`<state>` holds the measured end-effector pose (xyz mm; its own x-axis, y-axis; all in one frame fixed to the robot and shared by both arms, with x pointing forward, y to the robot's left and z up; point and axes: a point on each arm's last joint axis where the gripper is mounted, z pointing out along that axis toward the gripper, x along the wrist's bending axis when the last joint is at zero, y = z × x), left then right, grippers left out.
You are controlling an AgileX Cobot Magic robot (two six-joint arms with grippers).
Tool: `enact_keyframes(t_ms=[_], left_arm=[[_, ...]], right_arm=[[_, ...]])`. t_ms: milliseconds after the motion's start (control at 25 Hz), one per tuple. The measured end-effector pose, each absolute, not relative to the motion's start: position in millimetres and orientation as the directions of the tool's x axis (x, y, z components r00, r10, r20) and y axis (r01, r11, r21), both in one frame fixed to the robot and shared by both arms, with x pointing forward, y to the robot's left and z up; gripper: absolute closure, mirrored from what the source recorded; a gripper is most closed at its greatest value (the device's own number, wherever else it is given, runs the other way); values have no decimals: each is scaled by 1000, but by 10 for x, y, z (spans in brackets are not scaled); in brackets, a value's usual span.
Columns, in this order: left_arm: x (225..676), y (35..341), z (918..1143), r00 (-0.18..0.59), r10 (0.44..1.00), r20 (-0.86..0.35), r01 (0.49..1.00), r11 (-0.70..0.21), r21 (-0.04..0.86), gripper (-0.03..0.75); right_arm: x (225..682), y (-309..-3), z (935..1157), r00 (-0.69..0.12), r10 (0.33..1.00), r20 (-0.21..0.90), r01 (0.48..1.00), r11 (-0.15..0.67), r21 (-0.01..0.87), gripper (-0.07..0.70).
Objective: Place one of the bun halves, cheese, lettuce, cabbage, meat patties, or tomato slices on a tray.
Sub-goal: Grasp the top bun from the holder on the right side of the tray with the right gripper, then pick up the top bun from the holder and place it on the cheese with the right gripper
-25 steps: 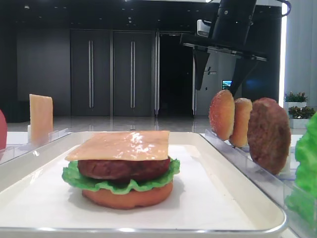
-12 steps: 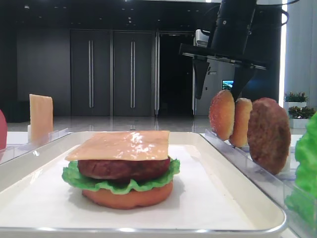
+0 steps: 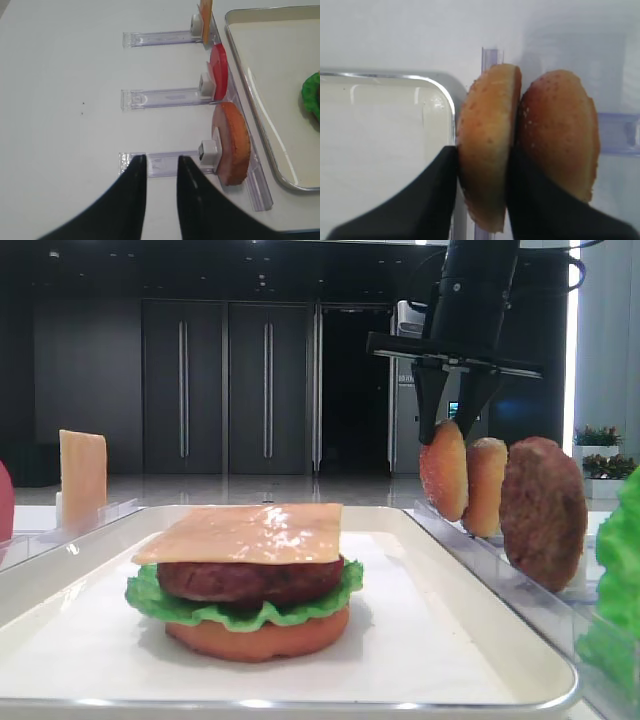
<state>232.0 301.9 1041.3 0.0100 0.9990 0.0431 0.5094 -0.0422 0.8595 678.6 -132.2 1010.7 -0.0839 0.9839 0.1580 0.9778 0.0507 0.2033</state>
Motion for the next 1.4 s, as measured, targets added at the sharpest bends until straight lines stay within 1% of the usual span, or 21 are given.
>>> enact_keyframes(t_ms=[40,360,600,840,1160,1240,1400], left_arm=[[2320,3019,10413,10,999,43,509,-42,859,557],[2320,3019,10413,10,999,43,509,-42,859,557],[2320,3019,10413,10,999,43,509,-42,859,557],[2320,3019,10413,10,999,43,509,-42,859,557],[2320,3019,10413,10,999,43,509,-42,859,557],[2320,3019,10413,10,999,43,509,-42,859,557],[2320,3019,10413,10,999,43,509,-42,859,557]], right_arm=[[6786,-1319,10107,-85,984,156,977,52,205,400],[6783,-1307,10103,-89,984,154,977,56,206,402],[6761,-1273,10139,-82,977,198,980,42,196,402],[6661,-1238,10444,-83,953,292,974,15,227,411],[6553,-1263,10755,-104,941,320,959,10,284,411],[6511,-1265,10856,-110,934,339,954,4,298,411],[6379,-1272,11124,-148,918,368,937,11,348,411]])
